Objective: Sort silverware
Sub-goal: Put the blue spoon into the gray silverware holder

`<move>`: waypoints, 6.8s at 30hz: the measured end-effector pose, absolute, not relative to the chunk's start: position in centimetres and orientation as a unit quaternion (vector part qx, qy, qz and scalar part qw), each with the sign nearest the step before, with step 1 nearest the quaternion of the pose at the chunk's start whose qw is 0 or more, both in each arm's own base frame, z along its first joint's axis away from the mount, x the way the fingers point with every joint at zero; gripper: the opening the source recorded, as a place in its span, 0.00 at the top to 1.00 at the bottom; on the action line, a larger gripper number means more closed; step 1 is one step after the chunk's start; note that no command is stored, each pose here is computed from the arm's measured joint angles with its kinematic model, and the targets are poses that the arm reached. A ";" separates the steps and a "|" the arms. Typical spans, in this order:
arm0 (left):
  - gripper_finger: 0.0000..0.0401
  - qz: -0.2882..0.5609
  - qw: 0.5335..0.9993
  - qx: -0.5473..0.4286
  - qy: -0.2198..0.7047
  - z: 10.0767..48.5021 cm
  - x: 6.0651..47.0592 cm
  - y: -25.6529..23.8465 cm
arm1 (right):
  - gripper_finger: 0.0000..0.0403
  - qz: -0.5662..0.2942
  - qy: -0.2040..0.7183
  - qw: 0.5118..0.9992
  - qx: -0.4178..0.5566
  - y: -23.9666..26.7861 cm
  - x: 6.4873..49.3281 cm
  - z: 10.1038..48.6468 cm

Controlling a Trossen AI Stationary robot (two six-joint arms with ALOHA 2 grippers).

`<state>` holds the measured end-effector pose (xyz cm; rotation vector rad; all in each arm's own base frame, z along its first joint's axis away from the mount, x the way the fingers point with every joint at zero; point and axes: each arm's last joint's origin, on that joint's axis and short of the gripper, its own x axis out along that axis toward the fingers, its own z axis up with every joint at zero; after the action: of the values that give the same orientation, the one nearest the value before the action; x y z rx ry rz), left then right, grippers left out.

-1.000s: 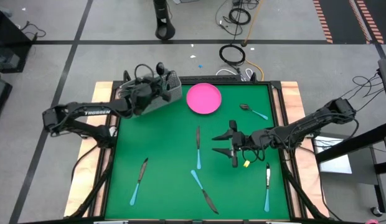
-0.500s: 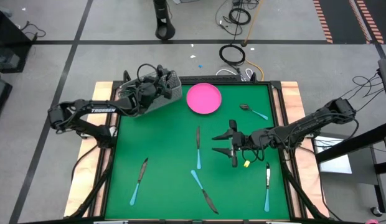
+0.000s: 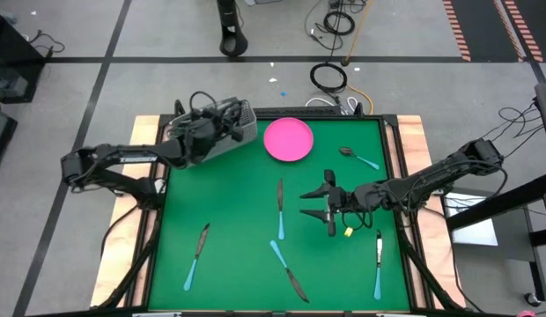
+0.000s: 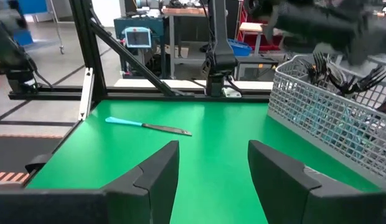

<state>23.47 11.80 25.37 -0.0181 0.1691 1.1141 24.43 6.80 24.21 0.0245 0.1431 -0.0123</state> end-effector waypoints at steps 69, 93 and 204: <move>0.78 0.107 0.992 0.068 0.011 26.3 26.4 0.1 | 0.97 -0.318 0.627 0.672 0.232 -17.2 15.9 13.6; 0.78 0.050 0.996 0.071 0.025 25.6 26.6 -1.9 | 1.00 -0.237 0.427 0.853 0.183 -5.4 18.9 23.0; 1.00 -0.047 0.997 0.020 -0.065 21.2 34.0 -2.1 | 0.38 -0.035 0.083 0.994 0.067 4.3 24.2 25.8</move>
<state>34.04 -2.13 21.21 0.0404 -0.1296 -0.0933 24.23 4.27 25.83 0.1347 0.1664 -0.0711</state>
